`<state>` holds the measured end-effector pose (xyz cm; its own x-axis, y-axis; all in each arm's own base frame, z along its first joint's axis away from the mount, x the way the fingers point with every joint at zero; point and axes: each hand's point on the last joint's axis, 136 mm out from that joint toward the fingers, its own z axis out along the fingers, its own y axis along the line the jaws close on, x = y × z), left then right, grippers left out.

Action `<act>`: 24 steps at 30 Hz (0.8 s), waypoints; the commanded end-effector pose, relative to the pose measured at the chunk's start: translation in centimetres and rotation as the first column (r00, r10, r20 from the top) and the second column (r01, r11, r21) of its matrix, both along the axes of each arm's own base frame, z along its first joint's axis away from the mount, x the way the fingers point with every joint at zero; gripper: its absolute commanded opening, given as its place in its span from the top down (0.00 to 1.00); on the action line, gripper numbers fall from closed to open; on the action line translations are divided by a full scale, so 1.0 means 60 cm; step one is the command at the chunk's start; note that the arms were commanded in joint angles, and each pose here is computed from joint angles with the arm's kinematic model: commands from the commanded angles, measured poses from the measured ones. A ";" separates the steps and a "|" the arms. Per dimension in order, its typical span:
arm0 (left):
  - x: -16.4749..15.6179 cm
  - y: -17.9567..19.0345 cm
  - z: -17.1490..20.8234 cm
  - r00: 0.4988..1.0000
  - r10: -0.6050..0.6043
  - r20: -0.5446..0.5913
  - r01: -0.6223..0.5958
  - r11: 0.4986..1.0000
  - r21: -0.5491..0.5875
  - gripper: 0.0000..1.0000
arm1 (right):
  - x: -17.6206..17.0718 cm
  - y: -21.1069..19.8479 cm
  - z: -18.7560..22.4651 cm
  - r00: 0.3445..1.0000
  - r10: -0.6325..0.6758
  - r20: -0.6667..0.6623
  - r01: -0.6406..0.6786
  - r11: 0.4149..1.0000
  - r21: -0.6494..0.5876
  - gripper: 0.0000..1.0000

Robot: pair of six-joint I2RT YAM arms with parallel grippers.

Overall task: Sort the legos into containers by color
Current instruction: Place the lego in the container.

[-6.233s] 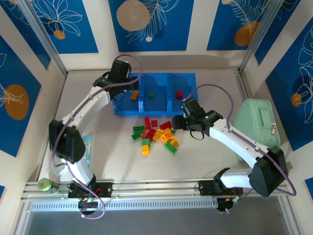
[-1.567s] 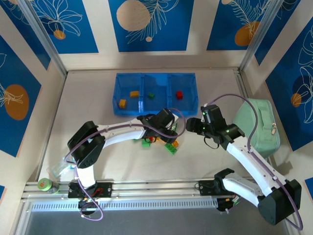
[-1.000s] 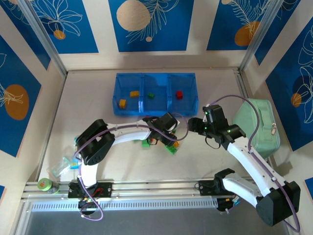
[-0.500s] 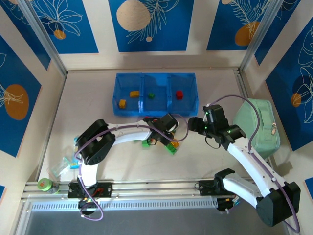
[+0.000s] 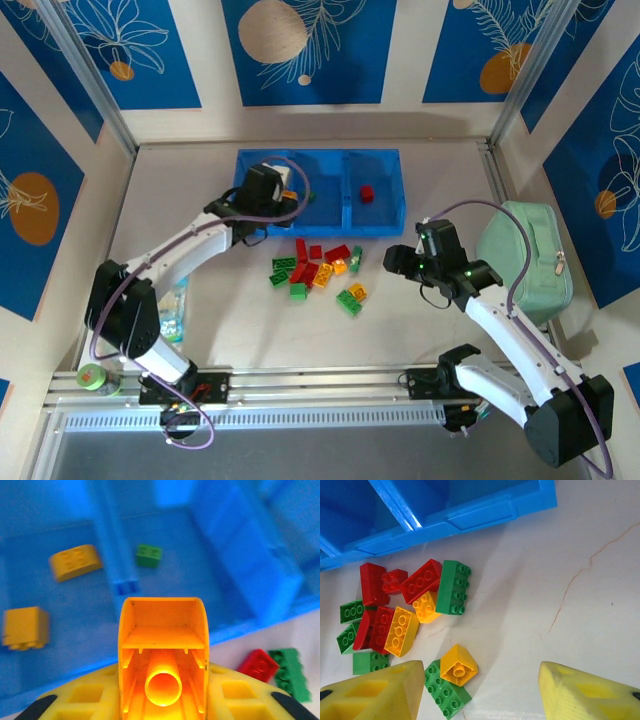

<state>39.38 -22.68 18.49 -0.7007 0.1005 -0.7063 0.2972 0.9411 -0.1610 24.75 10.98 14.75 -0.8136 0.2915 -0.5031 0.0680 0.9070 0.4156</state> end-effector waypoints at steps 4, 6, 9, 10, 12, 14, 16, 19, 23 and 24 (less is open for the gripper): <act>0.082 0.061 -0.016 0.988 0.144 -0.051 -0.140 0.986 0.087 0.74 | 0.001 0.012 0.003 1.000 0.020 -0.003 -0.020 0.999 0.039 0.38; 0.107 0.077 -0.024 0.981 0.181 -0.064 -0.173 0.979 0.107 0.74 | 0.001 0.010 0.005 1.000 0.016 0.001 -0.016 0.999 0.032 0.38; 0.139 0.105 -0.038 0.963 0.254 -0.095 -0.242 0.962 0.124 0.73 | -0.001 0.007 0.008 1.000 0.012 0.006 -0.012 1.000 0.029 0.38; 0.149 0.111 -0.042 0.957 0.269 -0.107 -0.256 0.959 0.122 0.73 | -0.002 0.007 0.009 1.000 0.013 0.009 -0.014 0.999 0.029 0.37; 0.165 0.120 -0.047 0.950 0.291 -0.110 -0.277 0.952 0.128 0.72 | -0.005 0.006 0.009 1.000 0.014 0.009 -0.014 1.000 0.027 0.37; 0.180 0.127 -0.051 0.945 0.306 -0.114 -0.291 0.947 0.136 0.71 | -0.006 0.004 0.009 1.000 0.012 0.010 -0.013 1.000 0.024 0.38; 0.192 0.135 -0.051 0.939 0.326 -0.113 -0.308 0.940 0.147 0.68 | -0.007 0.002 0.009 1.000 0.012 0.009 -0.013 1.000 0.020 0.37; 0.200 0.158 -0.037 0.917 0.387 -0.093 -0.363 0.910 0.202 0.56 | -0.006 0.001 0.014 1.000 0.011 0.017 -0.011 1.000 0.020 0.38; 0.192 0.153 -0.005 0.919 0.390 -0.046 -0.374 0.905 0.204 0.28 | -0.002 0.005 0.019 1.000 0.013 0.029 -0.014 0.999 0.031 0.38; 0.188 0.151 0.004 0.921 0.388 -0.024 -0.375 0.902 0.214 0.27 | 0.000 0.006 0.020 0.999 0.013 0.031 -0.014 0.999 0.034 0.38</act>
<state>51.51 -14.21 16.15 -0.7825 -0.0601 -0.6197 -0.0695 0.9975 -0.0090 24.74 11.18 15.28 -0.8061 0.2936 -0.5138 0.0533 0.9008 0.4310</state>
